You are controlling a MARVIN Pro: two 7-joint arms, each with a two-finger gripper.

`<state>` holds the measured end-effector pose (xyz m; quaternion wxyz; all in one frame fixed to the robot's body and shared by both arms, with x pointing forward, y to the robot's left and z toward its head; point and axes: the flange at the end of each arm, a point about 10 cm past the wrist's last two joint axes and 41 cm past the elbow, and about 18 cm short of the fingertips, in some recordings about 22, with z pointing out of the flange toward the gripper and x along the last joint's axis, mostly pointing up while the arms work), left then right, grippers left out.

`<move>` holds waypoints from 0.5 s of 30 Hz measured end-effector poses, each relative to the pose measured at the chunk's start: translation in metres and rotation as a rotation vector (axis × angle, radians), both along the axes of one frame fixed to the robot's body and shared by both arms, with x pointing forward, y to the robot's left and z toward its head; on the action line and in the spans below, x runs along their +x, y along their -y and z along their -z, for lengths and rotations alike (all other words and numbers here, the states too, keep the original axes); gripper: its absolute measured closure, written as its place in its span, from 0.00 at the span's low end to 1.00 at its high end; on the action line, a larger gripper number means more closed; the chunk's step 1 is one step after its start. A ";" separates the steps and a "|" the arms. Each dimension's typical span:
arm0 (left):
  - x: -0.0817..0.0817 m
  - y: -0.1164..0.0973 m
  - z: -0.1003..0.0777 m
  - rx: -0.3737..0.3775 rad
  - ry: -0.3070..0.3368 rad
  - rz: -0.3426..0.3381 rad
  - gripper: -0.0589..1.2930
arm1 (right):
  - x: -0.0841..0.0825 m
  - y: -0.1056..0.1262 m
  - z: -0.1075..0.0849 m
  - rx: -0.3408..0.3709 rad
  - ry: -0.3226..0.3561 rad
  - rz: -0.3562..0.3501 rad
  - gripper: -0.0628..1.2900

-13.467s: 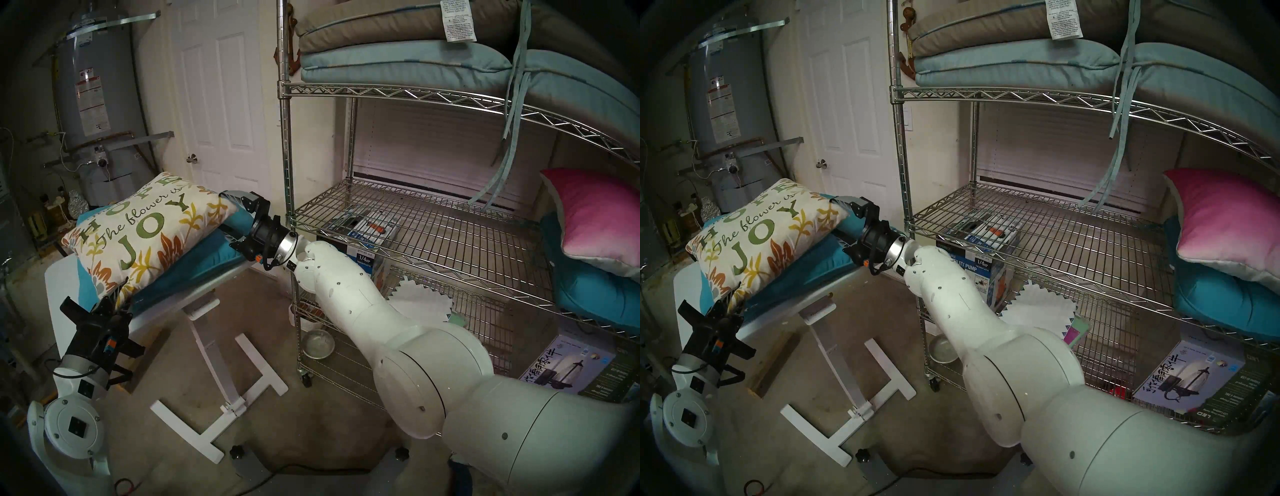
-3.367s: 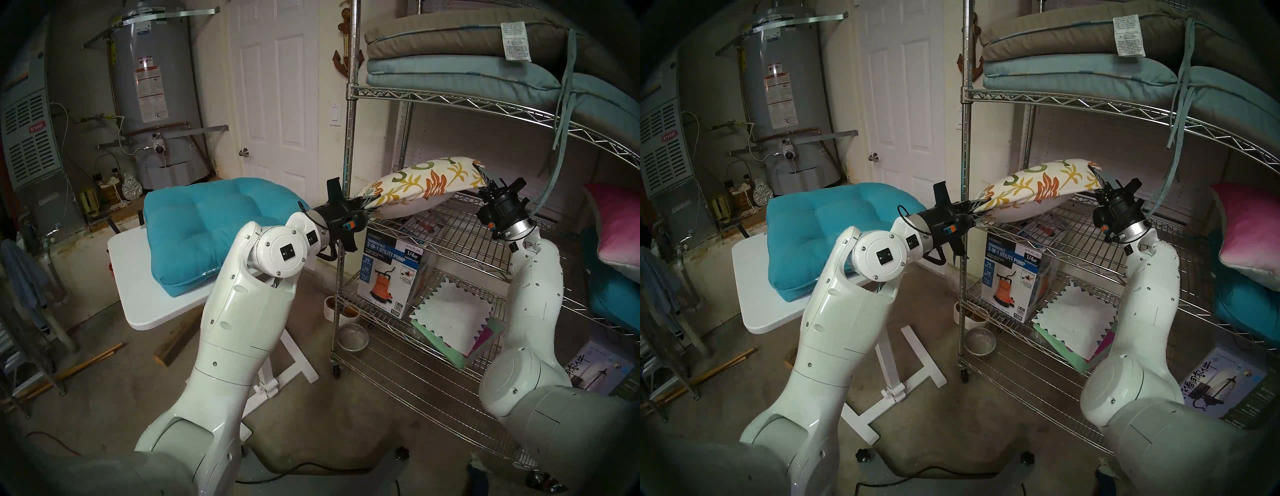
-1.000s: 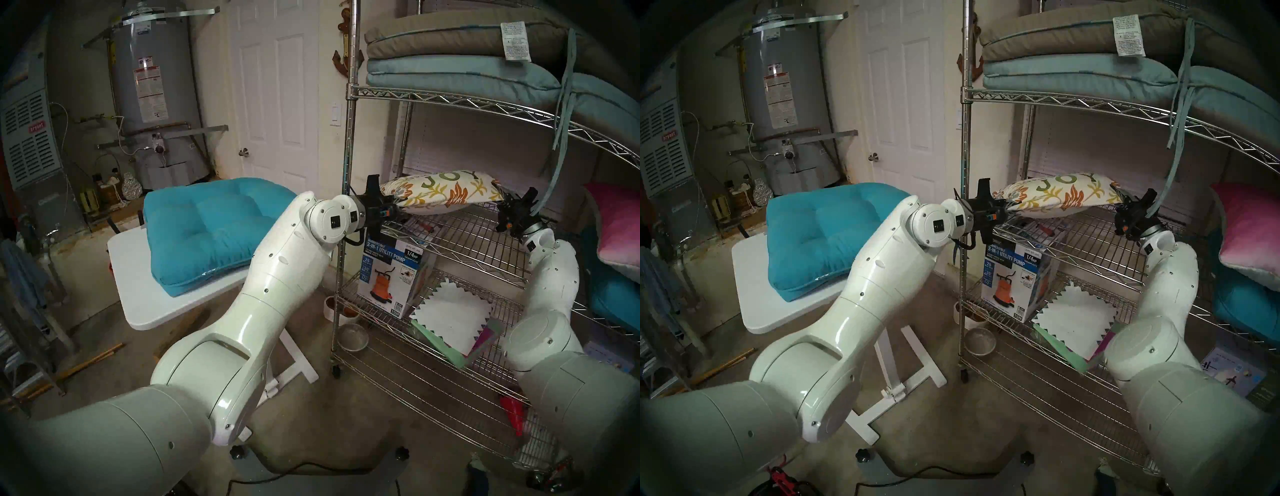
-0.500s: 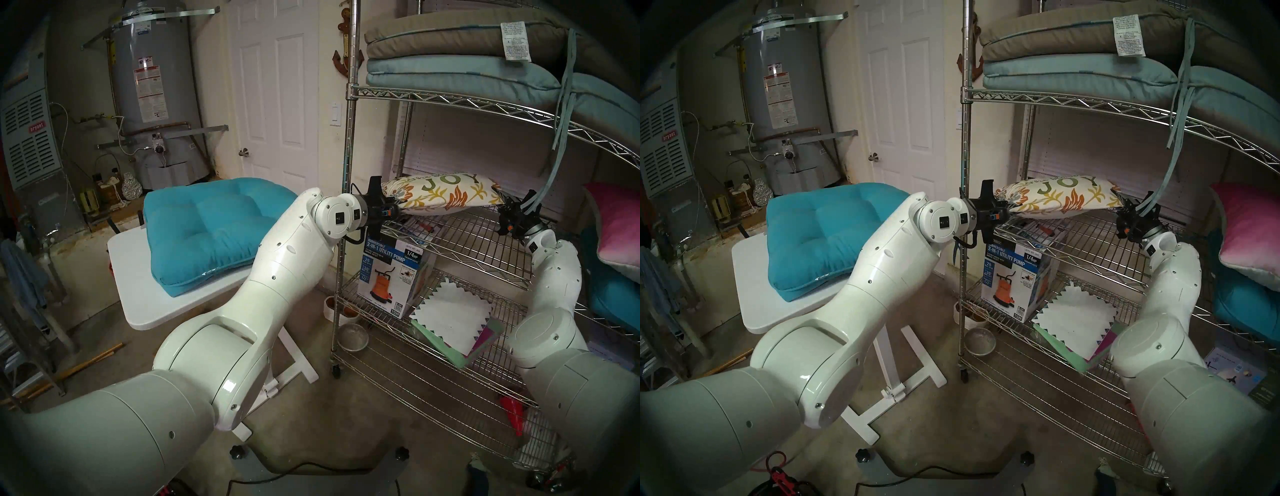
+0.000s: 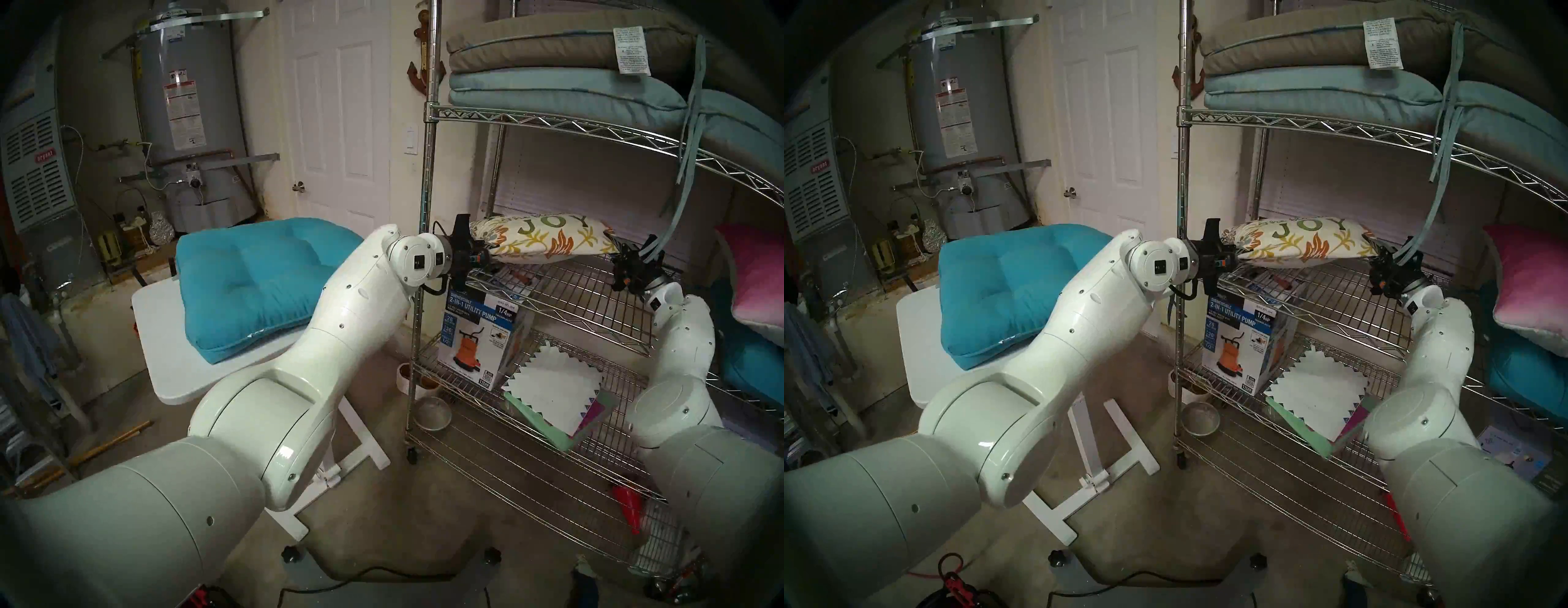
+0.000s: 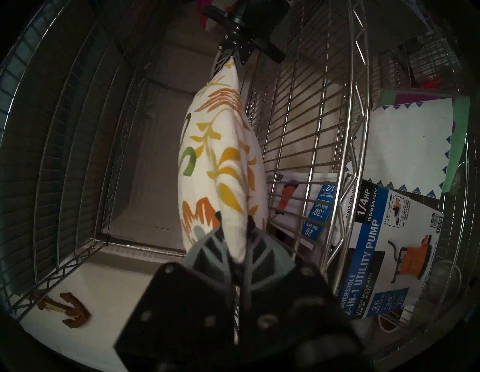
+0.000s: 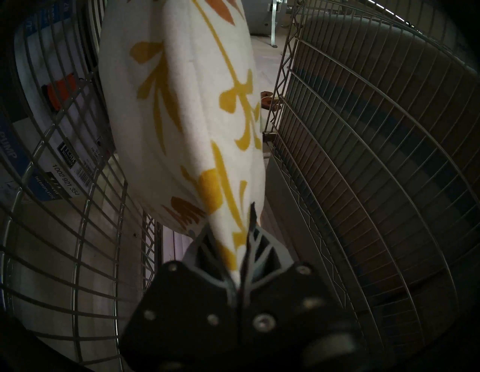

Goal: Put cushion on the shelf

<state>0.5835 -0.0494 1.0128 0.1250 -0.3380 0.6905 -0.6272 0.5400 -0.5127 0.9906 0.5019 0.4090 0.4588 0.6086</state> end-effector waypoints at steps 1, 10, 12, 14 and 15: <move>0.000 0.000 0.000 0.001 0.001 0.000 0.94 | 0.000 0.000 0.000 0.000 0.000 0.000 0.96; 0.008 -0.003 0.002 0.025 0.009 0.008 0.94 | 0.000 0.000 0.001 -0.003 -0.008 0.000 0.96; 0.010 -0.003 0.003 0.029 0.010 0.009 0.94 | 0.000 0.000 0.001 -0.004 -0.010 0.000 0.96; 0.011 -0.004 0.003 0.031 0.011 0.011 0.94 | 0.000 0.000 0.001 -0.004 -0.010 0.000 0.96; 0.012 -0.005 0.004 0.034 0.011 0.008 0.94 | 0.000 0.001 0.001 -0.002 -0.009 0.003 0.96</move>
